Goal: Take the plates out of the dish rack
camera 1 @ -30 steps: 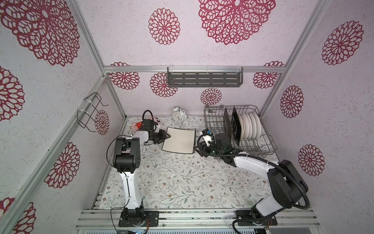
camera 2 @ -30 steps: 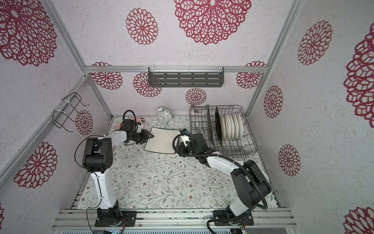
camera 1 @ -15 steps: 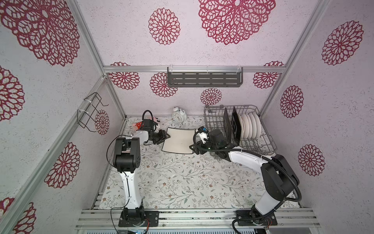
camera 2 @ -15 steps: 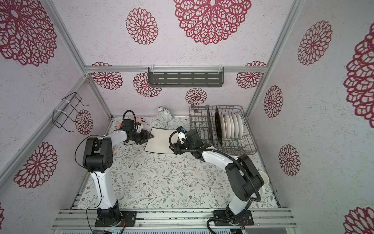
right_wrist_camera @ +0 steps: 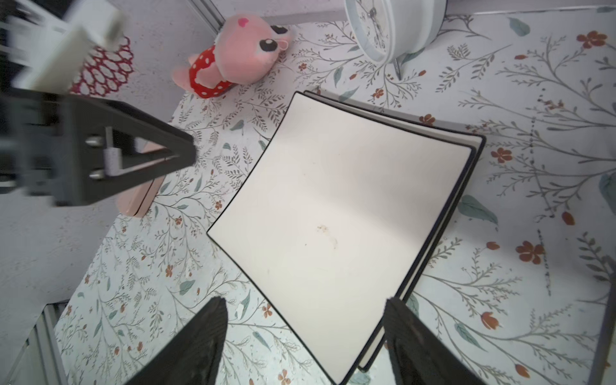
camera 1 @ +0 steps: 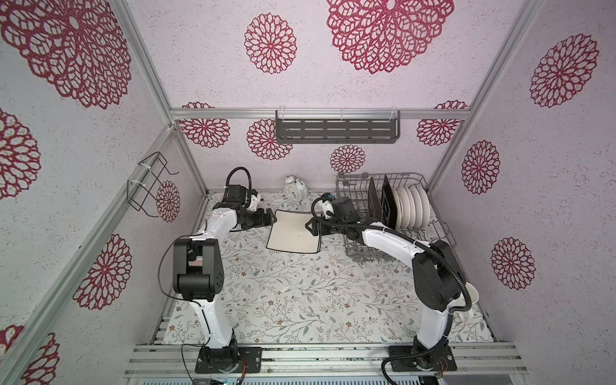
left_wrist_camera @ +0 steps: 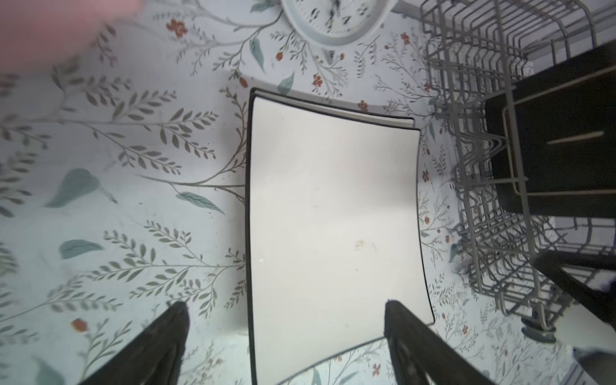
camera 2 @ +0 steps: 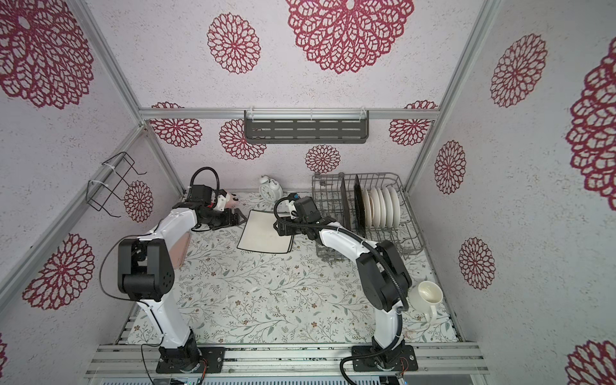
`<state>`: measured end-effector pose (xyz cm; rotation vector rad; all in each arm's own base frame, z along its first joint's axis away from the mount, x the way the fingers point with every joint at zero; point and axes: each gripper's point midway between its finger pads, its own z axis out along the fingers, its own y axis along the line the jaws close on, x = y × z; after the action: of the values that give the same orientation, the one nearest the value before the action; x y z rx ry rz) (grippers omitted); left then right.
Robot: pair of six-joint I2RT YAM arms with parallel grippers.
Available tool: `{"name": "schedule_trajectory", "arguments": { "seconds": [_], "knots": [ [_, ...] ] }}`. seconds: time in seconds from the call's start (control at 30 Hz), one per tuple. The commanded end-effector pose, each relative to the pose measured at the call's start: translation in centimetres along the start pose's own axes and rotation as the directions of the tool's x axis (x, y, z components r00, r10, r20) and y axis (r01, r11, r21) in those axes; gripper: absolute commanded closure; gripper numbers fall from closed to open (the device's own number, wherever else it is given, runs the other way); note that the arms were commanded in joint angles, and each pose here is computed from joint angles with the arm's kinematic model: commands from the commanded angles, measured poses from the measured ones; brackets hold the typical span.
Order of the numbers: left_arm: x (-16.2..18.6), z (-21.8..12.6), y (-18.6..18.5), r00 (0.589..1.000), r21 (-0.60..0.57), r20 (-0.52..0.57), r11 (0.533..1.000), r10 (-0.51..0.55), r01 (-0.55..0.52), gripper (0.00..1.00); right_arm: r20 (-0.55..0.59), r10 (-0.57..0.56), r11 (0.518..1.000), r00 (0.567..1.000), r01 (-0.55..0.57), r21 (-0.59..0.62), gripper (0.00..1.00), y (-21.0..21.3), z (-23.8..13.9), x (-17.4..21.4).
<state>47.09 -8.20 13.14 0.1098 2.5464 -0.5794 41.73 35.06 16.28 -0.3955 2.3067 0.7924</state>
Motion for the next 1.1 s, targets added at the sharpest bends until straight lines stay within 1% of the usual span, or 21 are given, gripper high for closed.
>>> {"name": "schedule_trajectory", "arguments": {
  "seconds": [0.0,0.07,0.13,0.2,0.27,0.37,0.43,0.57,0.7,0.83,0.97,1.07],
  "knots": [
    [2.5,-2.1,-1.6,0.964,0.012,-0.071,0.966,0.257,-0.256,0.07,-0.037,0.033,0.997,0.999,-0.031,0.067,0.22,-0.9,0.7,0.3],
    [3.1,-2.7,-2.1,0.934,-0.021,-0.057,0.935,0.353,-0.355,0.05,-0.047,0.038,0.995,0.998,-0.033,0.090,0.21,-1.4,1.4,0.3],
    [3.7,-2.9,-2.6,0.903,-0.043,-0.057,0.902,0.426,-0.429,0.02,-0.065,0.040,0.992,0.997,-0.032,0.122,0.18,-2.0,2.0,0.4],
    [4.4,-2.6,-3.1,0.869,-0.051,-0.079,0.869,0.488,-0.493,0.01,-0.074,0.042,0.987,0.996,-0.030,0.156,0.10,-2.7,2.3,0.3],
    [5.2,-2.0,-3.2,0.837,-0.065,-0.121,0.838,0.533,-0.542,0.00,-0.073,0.043,0.983,0.996,-0.029,0.182,0.04,-3.2,2.5,0.2],
    [5.8,-1.4,-3.1,0.821,-0.065,-0.141,0.822,0.554,-0.566,0.01,-0.078,0.045,0.975,0.996,-0.026,0.222,0.01,-4.2,2.9,0.3],
    [5.9,-1.2,-3.0,0.811,-0.066,-0.141,0.812,0.567,-0.579,0.01,-0.094,0.048,0.971,0.994,-0.025,0.236,0.01,-4.6,3.4,0.5],
    [6.7,-0.5,-3.5,0.797,-0.021,-0.142,0.803,0.587,-0.595,0.02,-0.115,0.061,0.971,0.991,-0.033,0.238,0.01,-5.3,4.6,1.1],
    [7.6,0.4,-2.8,0.775,-0.036,-0.185,0.784,0.605,-0.620,0.02,-0.117,0.073,0.969,0.990,-0.042,0.245,0.01,-5.9,5.3,1.2],
    [8.2,1.3,-2.4,0.763,-0.026,-0.198,0.775,0.615,-0.632,0.03,-0.124,0.075,0.966,0.989,-0.041,0.256,0.01,-6.5,5.6,1.2],
    [9.1,2.3,-2.2,0.747,-0.003,-0.239,0.769,0.620,-0.639,0.03,-0.142,0.074,0.964,0.987,-0.034,0.264,0.01,-7.2,6.1,1.5],
    [9.6,2.9,-2.0,0.740,0.005,-0.254,0.766,0.622,-0.642,0.03,-0.147,0.077,0.967,0.986,-0.037,0.253,0.01,-7.4,6.6,1.7]
  ]
}}
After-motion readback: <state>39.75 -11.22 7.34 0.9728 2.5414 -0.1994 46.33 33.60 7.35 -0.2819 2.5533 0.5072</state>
